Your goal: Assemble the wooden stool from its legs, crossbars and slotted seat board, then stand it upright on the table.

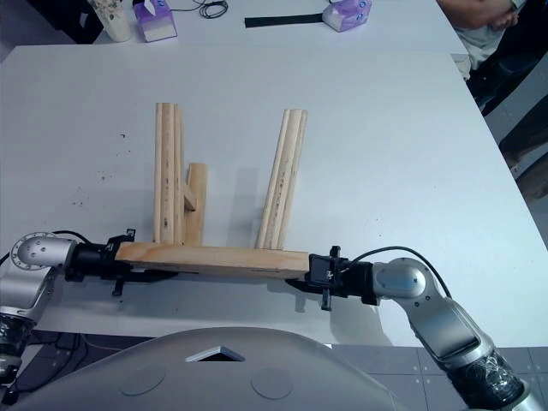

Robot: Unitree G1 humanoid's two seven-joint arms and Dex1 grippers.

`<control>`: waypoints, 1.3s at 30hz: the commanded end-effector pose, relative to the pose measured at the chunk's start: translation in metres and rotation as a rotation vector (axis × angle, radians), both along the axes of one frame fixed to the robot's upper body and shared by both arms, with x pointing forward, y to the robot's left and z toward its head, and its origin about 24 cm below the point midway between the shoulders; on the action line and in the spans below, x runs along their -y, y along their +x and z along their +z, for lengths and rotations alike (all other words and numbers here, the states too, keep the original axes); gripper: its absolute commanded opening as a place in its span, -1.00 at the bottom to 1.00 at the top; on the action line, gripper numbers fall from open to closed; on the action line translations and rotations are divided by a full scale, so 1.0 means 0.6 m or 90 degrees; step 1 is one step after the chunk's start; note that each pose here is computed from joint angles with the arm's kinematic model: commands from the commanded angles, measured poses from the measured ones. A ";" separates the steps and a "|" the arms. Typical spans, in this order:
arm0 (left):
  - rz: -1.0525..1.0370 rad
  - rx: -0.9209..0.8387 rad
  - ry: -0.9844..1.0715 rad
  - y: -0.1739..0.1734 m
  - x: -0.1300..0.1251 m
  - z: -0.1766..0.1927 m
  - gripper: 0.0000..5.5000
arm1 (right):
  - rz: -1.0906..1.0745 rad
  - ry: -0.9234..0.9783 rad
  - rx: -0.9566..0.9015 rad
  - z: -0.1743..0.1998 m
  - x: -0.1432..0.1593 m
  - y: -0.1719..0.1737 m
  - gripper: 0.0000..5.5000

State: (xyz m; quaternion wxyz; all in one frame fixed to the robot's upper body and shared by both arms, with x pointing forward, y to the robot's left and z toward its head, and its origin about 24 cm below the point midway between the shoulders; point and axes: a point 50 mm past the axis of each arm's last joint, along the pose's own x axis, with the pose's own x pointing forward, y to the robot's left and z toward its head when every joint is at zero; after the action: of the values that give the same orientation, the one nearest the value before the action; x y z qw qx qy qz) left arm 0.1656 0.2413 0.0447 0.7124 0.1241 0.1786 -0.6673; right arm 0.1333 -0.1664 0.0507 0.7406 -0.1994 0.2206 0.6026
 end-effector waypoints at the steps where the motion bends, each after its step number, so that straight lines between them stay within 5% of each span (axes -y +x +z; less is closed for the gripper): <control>1: 0.043 0.034 -0.100 -0.002 0.035 0.055 -0.46 | -0.082 0.091 -0.023 0.052 -0.005 0.008 -0.49; 6: 0.126 -0.054 -0.157 -0.004 0.052 0.152 -0.46 | -0.126 0.250 -0.187 0.130 0.007 0.008 -0.47; 11: 0.060 -0.247 -0.184 -0.005 0.063 0.247 -0.46 | -0.043 0.436 -0.411 0.230 0.006 0.002 -0.47; 13: 0.032 -0.356 -0.199 -0.002 0.068 0.291 -0.46 | 0.010 0.481 -0.414 0.265 0.013 0.021 -0.47; 23: 0.039 -0.663 -0.152 0.014 0.018 0.430 -0.46 | 0.067 0.415 -0.570 0.361 0.091 0.104 -0.48; 30: 0.146 -0.815 -0.088 0.057 0.022 0.373 -0.46 | -0.061 0.462 -0.653 0.319 0.080 0.200 -0.48; 39: 0.347 -0.696 -0.119 0.119 -0.034 0.300 -0.46 | -0.230 0.453 -0.748 0.244 0.067 0.254 -0.48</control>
State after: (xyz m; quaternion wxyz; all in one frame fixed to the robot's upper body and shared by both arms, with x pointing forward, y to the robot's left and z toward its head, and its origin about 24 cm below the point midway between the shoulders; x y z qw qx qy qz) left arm 0.2131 0.2608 0.2378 0.6294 -0.3620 0.4942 -0.4781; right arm 0.2665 -0.2183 0.1831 0.5888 0.4572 0.4171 0.5199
